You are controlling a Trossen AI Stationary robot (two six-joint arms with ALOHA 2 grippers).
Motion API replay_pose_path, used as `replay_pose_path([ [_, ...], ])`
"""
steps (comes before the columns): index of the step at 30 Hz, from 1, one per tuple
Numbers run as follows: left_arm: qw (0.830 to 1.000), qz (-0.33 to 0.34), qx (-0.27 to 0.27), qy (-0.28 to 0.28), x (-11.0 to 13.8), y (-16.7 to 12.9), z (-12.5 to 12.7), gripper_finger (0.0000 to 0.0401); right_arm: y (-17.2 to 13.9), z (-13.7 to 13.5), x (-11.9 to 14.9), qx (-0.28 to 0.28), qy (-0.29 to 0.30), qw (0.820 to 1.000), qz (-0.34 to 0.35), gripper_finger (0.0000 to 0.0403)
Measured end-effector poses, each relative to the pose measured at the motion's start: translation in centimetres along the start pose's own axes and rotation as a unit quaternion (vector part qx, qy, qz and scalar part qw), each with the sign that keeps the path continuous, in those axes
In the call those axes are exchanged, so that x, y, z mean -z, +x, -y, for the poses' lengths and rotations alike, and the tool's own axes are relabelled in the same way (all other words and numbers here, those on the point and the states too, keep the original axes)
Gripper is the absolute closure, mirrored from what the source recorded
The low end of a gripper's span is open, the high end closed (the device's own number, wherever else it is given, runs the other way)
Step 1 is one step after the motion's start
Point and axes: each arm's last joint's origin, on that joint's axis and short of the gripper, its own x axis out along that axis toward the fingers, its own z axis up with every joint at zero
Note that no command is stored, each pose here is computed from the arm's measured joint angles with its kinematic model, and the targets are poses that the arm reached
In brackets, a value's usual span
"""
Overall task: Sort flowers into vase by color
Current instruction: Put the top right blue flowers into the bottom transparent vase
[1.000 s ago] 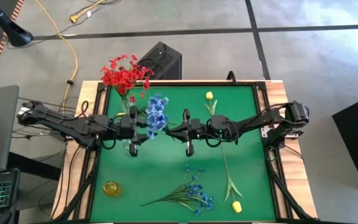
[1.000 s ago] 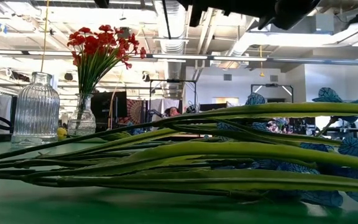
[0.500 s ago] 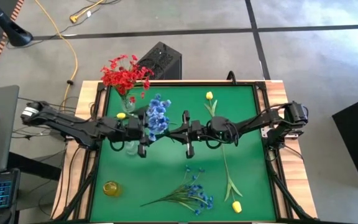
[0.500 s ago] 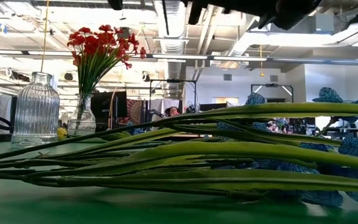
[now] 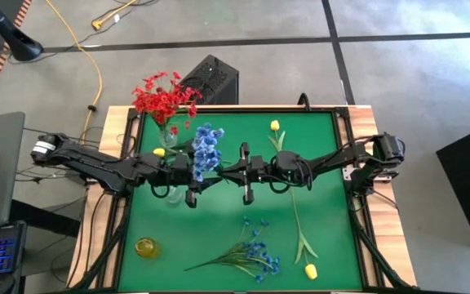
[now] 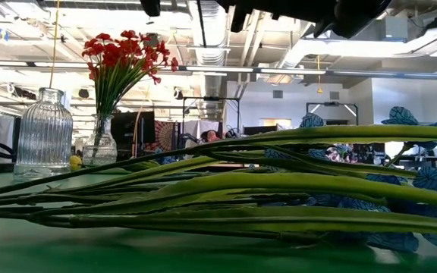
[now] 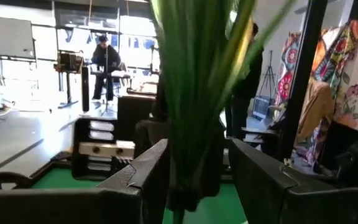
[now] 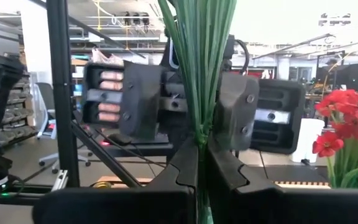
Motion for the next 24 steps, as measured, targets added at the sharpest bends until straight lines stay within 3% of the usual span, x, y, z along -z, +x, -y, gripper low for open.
replay_pose_path([
  [11, 1.000, 0.017, 0.000, 0.003, -0.01, 0.30, -0.01, 0.0257, -0.01, 0.08, 0.02, 0.010, 0.000, 1.000, -0.001, 0.0364],
  [19, 1.000, 0.013, -0.004, 0.005, -0.01, 0.26, -0.12, 0.0342, -0.01, 0.06, 0.02, 0.010, -0.003, 1.000, -0.001, 0.0361],
  [24, 1.000, 0.014, -0.009, 0.006, -0.02, 0.26, -0.17, 0.0391, -0.01, 0.03, 0.02, 0.008, -0.003, 1.000, -0.001, 0.0335],
])
